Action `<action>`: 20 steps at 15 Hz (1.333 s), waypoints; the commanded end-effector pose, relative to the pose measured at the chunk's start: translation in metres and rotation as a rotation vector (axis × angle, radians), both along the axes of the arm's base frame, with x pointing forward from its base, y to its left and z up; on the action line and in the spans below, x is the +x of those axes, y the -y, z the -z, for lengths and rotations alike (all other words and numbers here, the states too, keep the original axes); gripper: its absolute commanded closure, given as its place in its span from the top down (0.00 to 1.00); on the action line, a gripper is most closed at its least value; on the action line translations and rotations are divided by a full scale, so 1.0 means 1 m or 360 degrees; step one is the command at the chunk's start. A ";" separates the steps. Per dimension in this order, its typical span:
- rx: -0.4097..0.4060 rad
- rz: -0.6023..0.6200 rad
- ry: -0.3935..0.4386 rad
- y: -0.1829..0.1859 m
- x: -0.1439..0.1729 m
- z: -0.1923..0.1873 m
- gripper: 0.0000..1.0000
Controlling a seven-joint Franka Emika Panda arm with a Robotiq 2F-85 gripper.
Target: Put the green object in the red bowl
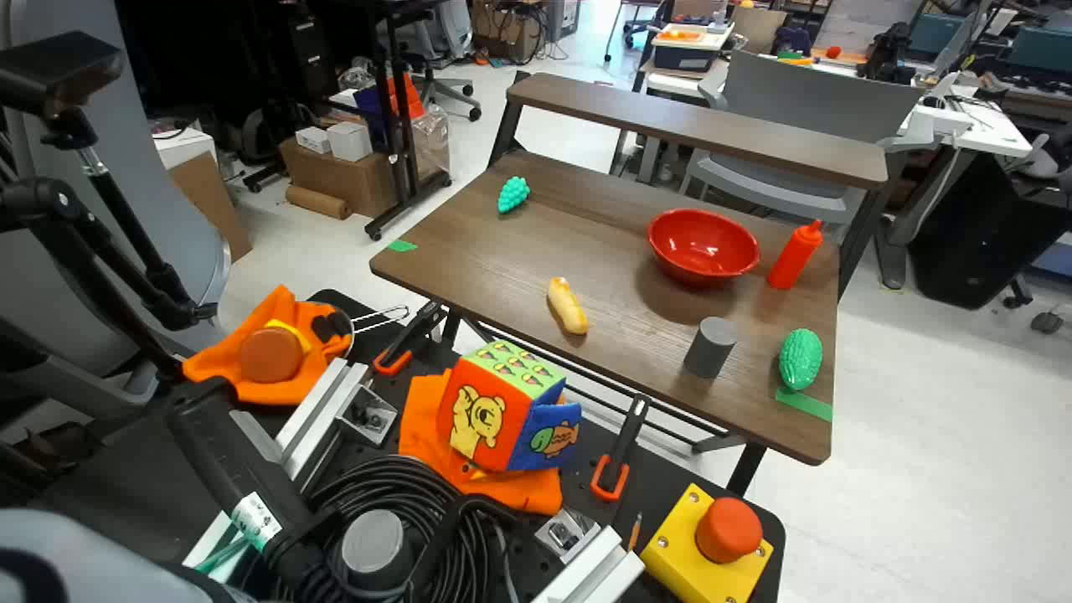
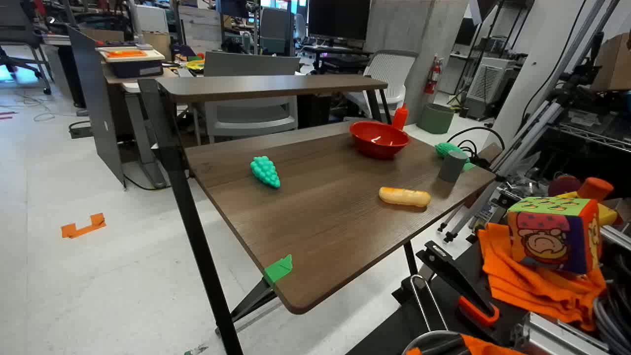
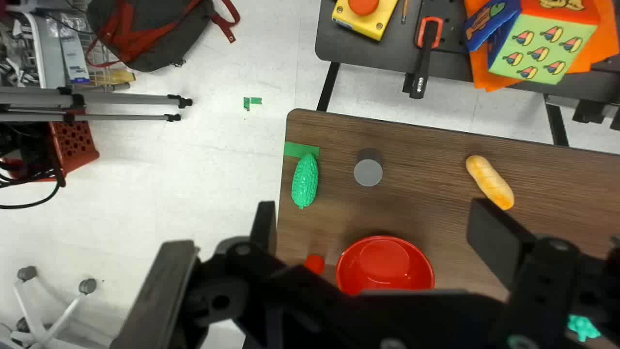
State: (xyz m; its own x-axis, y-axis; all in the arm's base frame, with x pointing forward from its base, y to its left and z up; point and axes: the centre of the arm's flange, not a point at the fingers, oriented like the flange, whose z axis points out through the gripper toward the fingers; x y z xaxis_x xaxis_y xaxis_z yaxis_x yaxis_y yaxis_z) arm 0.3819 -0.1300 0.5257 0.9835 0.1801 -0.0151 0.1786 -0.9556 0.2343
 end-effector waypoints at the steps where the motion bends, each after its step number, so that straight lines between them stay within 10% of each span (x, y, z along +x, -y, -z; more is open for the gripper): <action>1: 0.0000 0.0000 0.0001 0.000 0.000 0.000 1.00; 12: -0.0018 -0.0015 -0.0003 0.006 0.006 0.001 1.00; 20: 0.0062 -0.0001 0.0099 0.078 0.097 0.080 1.00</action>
State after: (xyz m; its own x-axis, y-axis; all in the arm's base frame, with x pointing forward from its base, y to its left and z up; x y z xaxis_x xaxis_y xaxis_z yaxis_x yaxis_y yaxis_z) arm 0.4299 -0.1767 0.4784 0.9850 0.1674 0.0419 0.1537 -0.9614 0.2281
